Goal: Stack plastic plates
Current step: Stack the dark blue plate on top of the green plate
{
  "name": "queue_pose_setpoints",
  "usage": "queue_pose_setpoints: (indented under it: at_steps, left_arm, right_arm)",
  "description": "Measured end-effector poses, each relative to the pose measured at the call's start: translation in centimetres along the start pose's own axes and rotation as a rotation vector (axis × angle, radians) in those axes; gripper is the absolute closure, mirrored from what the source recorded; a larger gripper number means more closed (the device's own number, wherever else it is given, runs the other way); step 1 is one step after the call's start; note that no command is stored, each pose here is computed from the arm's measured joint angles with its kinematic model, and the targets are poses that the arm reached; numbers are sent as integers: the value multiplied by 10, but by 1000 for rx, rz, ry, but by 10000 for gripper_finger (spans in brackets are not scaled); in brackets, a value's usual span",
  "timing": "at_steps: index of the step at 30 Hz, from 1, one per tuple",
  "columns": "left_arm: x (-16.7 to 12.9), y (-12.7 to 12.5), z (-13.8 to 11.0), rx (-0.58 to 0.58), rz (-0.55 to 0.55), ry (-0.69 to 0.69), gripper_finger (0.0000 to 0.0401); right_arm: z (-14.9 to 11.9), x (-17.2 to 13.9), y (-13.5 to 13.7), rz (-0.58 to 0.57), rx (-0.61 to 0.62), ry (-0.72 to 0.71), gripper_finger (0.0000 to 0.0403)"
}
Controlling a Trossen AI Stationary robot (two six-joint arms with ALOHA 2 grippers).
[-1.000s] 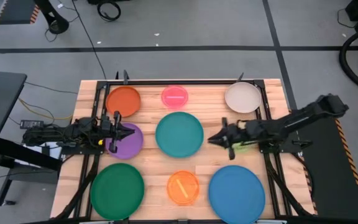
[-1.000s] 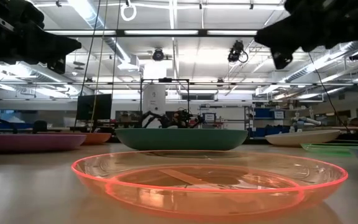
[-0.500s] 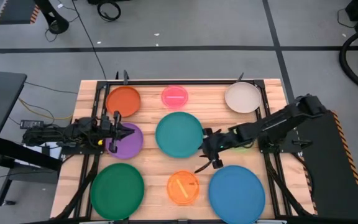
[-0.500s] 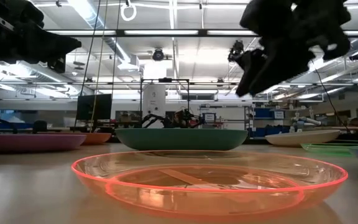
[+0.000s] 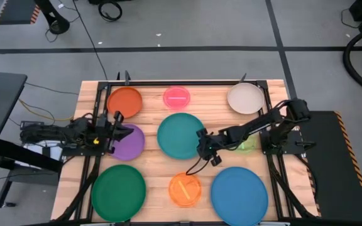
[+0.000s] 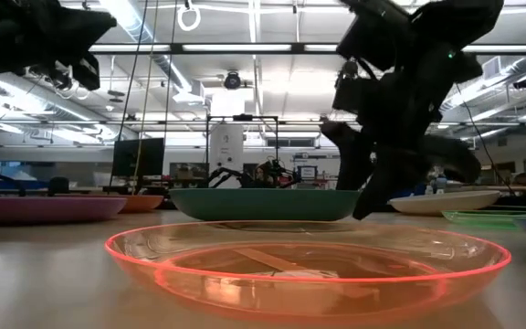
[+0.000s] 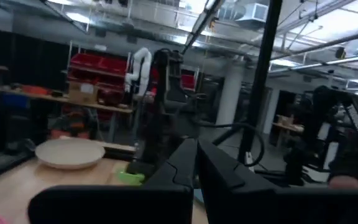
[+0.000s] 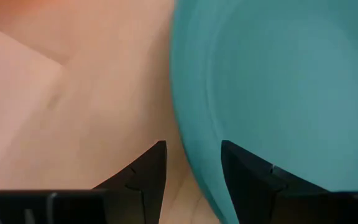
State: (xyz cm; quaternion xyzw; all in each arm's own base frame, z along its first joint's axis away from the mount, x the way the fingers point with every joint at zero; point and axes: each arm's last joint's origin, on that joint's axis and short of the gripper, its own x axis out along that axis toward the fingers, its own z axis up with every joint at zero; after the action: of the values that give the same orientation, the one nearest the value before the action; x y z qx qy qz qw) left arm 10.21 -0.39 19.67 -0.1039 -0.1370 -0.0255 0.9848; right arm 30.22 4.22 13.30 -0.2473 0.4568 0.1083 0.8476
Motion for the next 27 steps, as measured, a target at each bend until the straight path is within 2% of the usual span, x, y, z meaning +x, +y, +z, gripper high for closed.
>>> queue_pose_setpoints:
  at_steps: [5, 8, 11, 15, 17, 21, 27]
  left_arm:
    - [41, -19, 22, 57, -26, 104, 396]
    - [80, -35, 24, 134, -43, 249, 396]
    - [116, -45, 12, 215, -21, 444, 385]
    - [150, -49, -5, 253, 60, 735, 348]
    - [165, -52, -5, 271, 69, 825, 322]
    - [190, -59, 3, 362, 48, 866, 264]
    - [204, -55, -28, 601, -55, 955, 195]
  right_arm:
    - [-5, 8, -7, -22, 38, 20, 242]
    - [-6, 8, -8, -19, 54, 20, 255]
    - [-6, 8, -6, -11, 51, 22, 290]
    - [-2, 5, -3, -25, 35, 18, 364]
    - [1, -3, 1, -45, 31, 41, 386]
    - [14, -32, 10, -17, 42, 80, 379]
    - [32, -79, 19, 61, 161, 33, 387]
